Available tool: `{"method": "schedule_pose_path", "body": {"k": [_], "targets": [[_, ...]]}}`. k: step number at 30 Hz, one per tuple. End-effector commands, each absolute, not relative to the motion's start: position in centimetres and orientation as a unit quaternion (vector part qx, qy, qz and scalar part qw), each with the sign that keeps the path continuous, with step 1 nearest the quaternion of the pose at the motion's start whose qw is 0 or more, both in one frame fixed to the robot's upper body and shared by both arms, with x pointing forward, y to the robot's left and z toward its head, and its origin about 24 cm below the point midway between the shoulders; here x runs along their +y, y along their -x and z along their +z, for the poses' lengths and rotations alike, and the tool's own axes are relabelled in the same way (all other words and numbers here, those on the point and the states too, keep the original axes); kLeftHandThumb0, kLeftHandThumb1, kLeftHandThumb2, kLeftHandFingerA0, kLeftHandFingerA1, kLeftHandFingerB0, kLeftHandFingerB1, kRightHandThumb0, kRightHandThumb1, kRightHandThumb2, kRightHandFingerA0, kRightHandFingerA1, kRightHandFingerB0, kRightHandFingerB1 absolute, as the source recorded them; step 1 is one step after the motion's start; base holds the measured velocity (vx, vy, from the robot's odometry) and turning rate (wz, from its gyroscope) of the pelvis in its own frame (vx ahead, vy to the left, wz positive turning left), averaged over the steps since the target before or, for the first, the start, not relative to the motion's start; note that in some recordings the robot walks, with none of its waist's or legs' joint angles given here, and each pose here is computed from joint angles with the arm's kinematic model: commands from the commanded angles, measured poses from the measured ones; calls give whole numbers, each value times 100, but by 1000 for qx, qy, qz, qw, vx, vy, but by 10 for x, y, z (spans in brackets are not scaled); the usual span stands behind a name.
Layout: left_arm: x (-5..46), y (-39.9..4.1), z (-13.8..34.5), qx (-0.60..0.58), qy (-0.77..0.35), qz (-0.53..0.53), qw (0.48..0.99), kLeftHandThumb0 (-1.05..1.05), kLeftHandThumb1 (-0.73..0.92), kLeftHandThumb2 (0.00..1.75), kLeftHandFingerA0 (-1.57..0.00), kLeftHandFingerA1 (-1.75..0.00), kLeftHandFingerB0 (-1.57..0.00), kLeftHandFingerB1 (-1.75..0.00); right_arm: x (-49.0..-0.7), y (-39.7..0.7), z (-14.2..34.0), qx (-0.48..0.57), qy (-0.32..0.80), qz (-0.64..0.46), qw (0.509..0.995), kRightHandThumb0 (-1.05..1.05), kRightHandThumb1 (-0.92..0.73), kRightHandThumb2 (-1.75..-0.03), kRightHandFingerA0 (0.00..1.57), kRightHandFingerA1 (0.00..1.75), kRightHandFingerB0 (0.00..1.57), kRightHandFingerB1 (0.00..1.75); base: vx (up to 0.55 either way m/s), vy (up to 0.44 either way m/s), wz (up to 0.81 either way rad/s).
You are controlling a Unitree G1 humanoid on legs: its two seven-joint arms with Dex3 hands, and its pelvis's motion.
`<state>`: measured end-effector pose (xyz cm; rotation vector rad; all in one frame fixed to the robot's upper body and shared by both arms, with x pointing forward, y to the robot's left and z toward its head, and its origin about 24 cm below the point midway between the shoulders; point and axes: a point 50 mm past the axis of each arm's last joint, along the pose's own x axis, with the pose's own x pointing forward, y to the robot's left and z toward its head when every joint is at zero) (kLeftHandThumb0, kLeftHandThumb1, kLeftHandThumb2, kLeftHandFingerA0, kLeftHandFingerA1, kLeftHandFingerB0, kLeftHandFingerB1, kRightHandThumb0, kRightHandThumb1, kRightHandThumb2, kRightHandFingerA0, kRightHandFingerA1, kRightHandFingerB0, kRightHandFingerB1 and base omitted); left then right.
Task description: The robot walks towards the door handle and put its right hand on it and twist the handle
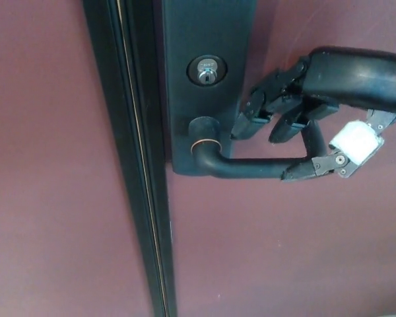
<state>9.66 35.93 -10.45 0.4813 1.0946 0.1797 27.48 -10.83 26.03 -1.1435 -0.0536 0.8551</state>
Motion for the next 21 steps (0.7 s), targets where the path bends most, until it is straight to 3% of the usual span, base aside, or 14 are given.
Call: {"method": "schedule_pose_path", "body": {"k": [1,21], "targets": [[360,-89,-106,525,-222,83,818,-31,60,58,-75,-50,-57,-43,-104,-274,261,1,551,398,733,-41,-56,-57,52,42,53,39,0,0,0],[361,-85,-106,528,-233,76,813,-30,60,58,-75,-50,-57,-43,-103,-283,234,61,567,422,705,-44,-55,-56,54,42,52,39,0,0,0]]}}
